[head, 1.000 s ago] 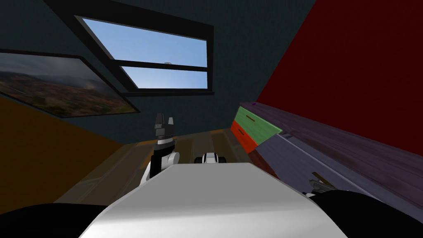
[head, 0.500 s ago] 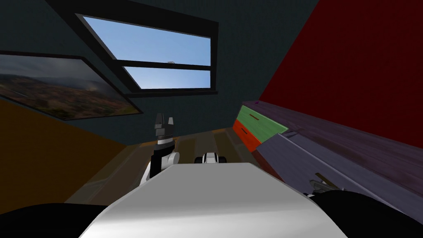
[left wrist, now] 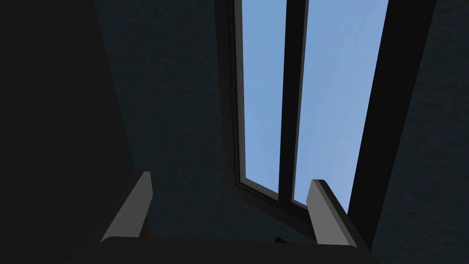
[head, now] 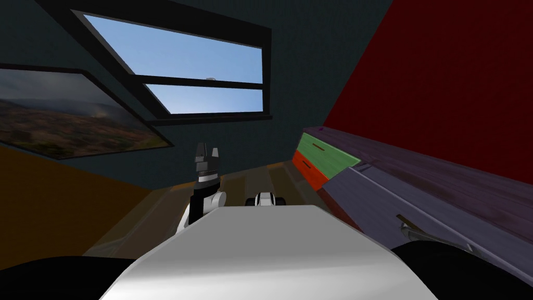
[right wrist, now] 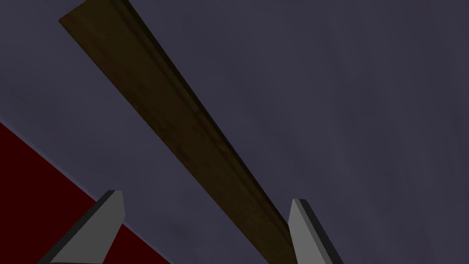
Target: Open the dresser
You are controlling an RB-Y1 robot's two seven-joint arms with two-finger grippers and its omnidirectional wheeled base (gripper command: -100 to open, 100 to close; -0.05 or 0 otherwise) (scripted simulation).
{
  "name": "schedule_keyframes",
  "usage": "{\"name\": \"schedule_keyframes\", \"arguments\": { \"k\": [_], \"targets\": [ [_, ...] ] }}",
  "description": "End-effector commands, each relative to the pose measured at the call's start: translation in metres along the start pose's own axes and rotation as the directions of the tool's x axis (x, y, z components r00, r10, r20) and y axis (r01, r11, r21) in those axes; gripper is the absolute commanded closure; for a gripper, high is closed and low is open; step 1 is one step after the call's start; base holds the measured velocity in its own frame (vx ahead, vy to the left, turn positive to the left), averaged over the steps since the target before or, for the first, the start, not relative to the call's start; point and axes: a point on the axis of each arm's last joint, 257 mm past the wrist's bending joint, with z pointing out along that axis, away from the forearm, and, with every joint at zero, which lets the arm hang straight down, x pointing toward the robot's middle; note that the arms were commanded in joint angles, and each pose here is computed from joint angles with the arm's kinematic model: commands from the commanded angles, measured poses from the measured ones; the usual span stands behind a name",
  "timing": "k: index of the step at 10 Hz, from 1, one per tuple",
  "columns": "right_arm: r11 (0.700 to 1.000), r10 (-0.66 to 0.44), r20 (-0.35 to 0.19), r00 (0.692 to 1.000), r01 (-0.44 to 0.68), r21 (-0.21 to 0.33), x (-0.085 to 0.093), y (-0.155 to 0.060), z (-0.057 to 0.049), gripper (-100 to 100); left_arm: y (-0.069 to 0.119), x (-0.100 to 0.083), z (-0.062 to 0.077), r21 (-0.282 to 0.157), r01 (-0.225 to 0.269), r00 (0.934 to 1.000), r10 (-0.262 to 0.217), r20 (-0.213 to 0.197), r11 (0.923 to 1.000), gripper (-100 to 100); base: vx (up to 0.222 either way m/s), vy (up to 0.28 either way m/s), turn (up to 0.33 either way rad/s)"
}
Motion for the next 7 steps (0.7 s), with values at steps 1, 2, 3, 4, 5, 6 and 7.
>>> {"name": "schedule_keyframes", "arguments": {
  "k": [1,2,3,4,5,6,7],
  "targets": [
    [1.0,-0.002,0.004,1.0,0.002,-0.007,-0.003,-0.004,0.003,-100,0.0,0.0,0.0,0.0,0.0,1.0,0.0,0.0,1.0,0,0.016,0.003,-0.018],
    [1.0,-0.001,-0.001,1.0,0.001,-0.012,-0.001,-0.003,0.002,0,0.0,0.0,0.0,0.0,0.0,1.0,0.0,0.0,1.0,0,0.0,0.0,0.0],
    [1.0,-0.001,-0.005,1.0,0.001,-0.017,0.002,0.0,0.001,0,0.0,0.0,0.0,0.0,0.0,1.0,0.0,0.0,1.0,0,0.0,0.0,0.0],
    [1.0,-0.001,-0.009,1.0,0.001,-0.021,0.004,0.002,0.0,0,0.0,0.0,0.0,0.0,0.0,1.0,0.0,0.0,1.0,0,0.001,0.005,0.001],
    [1.0,-0.002,-0.013,1.0,0.001,-0.026,0.006,0.004,-0.002,0,0.0,0.0,0.0,0.0,0.0,1.0,0.0,0.0,1.0,0,0.0,0.0,0.0],
    [1.0,-0.002,-0.015,1.0,0.002,-0.029,0.008,0.005,-0.002,0,0.0,0.0,0.0,0.0,0.0,1.0,0.0,0.0,1.0,0,0.0,0.0,0.0],
    [0.999,-0.002,-0.018,1.0,0.001,-0.032,0.009,0.006,-0.003,0,0.0,0.0,0.0,0.0,0.0,1.0,0.0,0.0,1.0,0,0.0,0.0,0.0]
  ]
}}
